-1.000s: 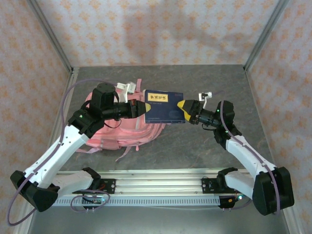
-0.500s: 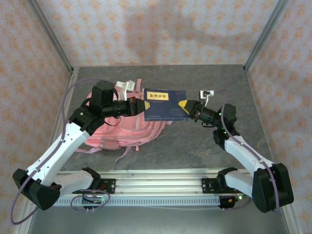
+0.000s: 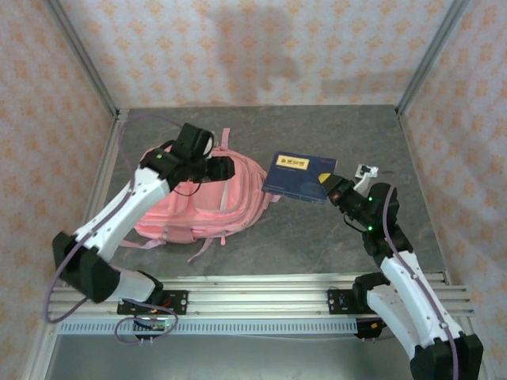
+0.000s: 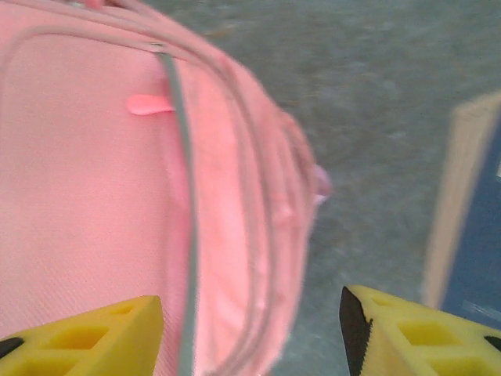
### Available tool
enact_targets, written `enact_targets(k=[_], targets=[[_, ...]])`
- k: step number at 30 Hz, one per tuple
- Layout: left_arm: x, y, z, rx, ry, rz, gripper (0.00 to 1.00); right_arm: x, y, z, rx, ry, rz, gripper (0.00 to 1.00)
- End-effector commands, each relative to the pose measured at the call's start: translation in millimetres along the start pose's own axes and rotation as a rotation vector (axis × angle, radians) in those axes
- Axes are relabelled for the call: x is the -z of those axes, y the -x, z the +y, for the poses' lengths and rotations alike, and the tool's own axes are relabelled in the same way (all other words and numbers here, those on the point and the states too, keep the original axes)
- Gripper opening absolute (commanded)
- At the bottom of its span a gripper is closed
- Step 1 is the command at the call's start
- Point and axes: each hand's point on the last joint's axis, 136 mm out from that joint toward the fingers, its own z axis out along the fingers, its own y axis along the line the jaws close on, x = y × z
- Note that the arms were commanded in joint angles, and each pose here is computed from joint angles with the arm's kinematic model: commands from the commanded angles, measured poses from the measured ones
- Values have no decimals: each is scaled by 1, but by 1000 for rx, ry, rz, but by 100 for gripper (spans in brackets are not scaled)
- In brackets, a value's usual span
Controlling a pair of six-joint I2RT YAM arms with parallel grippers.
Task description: Pack books, pencil case, and school supplies into a backpack
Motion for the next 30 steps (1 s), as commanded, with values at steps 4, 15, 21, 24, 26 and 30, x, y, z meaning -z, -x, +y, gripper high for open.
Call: enact_targets(k=[4, 15, 21, 24, 26, 30], targets=[[-44, 7, 22, -3, 168, 86, 58, 11, 8, -25, 83, -174, -49, 0], [-91, 0, 14, 17, 136, 177, 50, 9, 6, -31, 104, -193, -40, 0], [-111, -11, 17, 29, 145, 230, 48, 7, 5, -32, 97, -192, -30, 0], [-121, -19, 20, 28, 152, 262, 35, 7, 7, -30, 103, -191, -33, 0], [-123, -21, 17, 28, 140, 271, 15, 8, 7, -31, 107, -195, -36, 0], [-98, -5, 7, -1, 118, 229, 0, 9, 8, -33, 117, -213, -39, 0]])
